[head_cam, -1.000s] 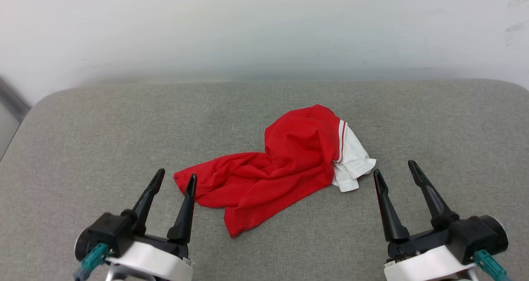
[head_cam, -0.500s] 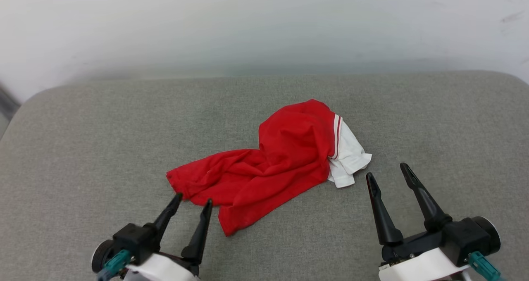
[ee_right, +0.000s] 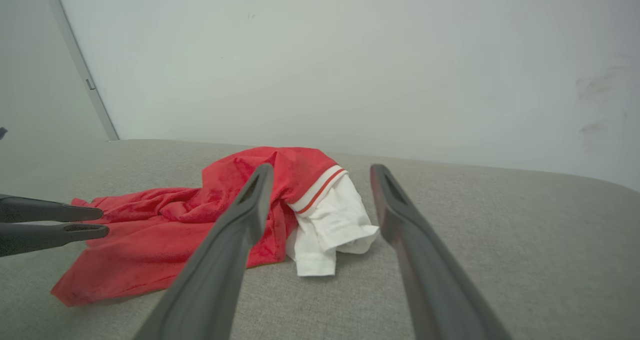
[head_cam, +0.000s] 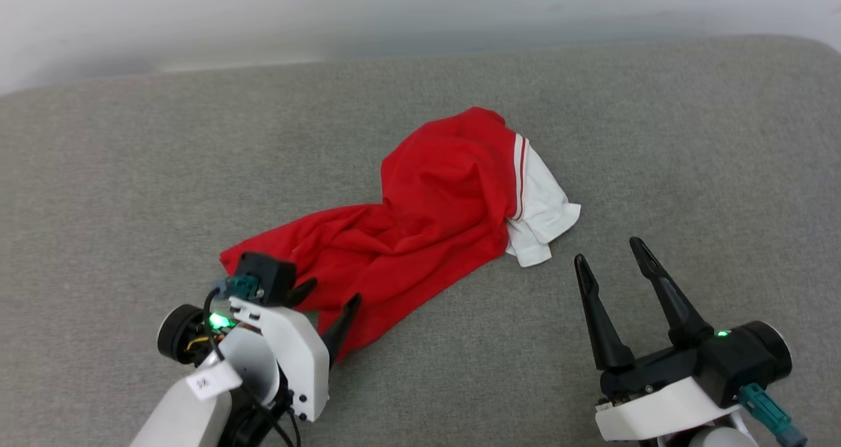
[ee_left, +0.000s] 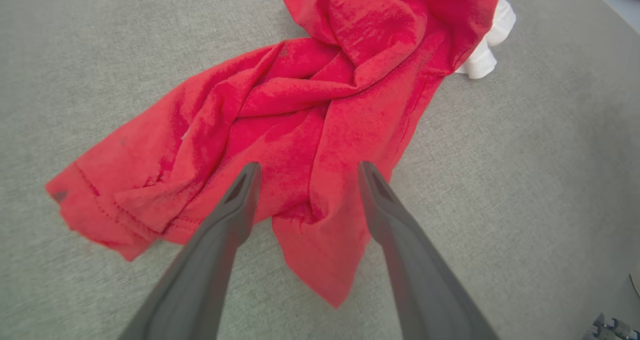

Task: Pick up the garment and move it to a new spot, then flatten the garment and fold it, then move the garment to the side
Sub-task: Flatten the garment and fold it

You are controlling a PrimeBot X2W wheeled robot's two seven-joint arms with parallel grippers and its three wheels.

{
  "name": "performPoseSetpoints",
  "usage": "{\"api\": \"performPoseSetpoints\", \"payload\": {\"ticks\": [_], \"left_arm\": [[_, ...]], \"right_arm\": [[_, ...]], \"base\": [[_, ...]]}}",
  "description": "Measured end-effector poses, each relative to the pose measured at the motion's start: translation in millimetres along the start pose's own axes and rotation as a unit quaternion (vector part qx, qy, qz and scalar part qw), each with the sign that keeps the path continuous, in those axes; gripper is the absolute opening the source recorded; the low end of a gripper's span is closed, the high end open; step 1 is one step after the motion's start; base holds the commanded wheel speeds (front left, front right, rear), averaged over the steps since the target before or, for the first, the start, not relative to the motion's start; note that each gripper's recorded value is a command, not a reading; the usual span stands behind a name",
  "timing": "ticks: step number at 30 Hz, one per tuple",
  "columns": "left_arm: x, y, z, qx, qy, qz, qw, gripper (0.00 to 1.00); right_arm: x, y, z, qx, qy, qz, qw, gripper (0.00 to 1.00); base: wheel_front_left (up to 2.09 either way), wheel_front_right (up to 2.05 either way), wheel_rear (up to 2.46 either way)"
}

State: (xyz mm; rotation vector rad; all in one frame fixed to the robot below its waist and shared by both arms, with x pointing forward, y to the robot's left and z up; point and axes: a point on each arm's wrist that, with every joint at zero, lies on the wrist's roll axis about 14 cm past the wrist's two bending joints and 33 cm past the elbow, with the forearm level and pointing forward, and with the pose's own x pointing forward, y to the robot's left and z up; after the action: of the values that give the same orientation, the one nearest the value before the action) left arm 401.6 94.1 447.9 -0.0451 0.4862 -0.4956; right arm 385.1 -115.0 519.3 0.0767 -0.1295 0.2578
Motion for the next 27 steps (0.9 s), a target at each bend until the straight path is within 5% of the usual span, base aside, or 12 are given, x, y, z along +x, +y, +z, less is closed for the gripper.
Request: {"api": "performPoseSetpoints", "payload": {"ticks": [11,12,13,18,27], "left_arm": [[39.1,1.5,-47.3,0.010,0.150,-0.034,0.988,1.00],[41.3,0.3,-51.3,0.013,0.161,-0.039,0.986,0.27],[43.3,-1.1,-53.1,0.015,0.166,-0.043,0.985,0.00],[49.3,-32.7,-49.6,0.020,0.154,-0.089,0.984,0.00],[30.2,-164.7,-32.3,0.048,0.122,-0.256,0.958,0.00]], "right_arm": [[5.3,-18.0,-18.3,0.001,0.024,-0.023,0.999,1.00],[4.6,-18.8,-19.7,0.001,0.026,-0.025,0.999,1.00],[4.0,-19.8,-20.6,0.000,0.028,-0.026,0.999,1.00],[2.0,-22.2,-19.7,-0.002,0.028,-0.030,0.999,1.00],[-5.7,-41.6,6.2,-0.026,-0.004,-0.059,0.998,1.00]], "base": [[0.00,0.00,0.00],[0.00,0.00,0.00],[0.00,0.00,0.00],[0.00,0.00,0.00],[0.00,0.00,0.00]]}}
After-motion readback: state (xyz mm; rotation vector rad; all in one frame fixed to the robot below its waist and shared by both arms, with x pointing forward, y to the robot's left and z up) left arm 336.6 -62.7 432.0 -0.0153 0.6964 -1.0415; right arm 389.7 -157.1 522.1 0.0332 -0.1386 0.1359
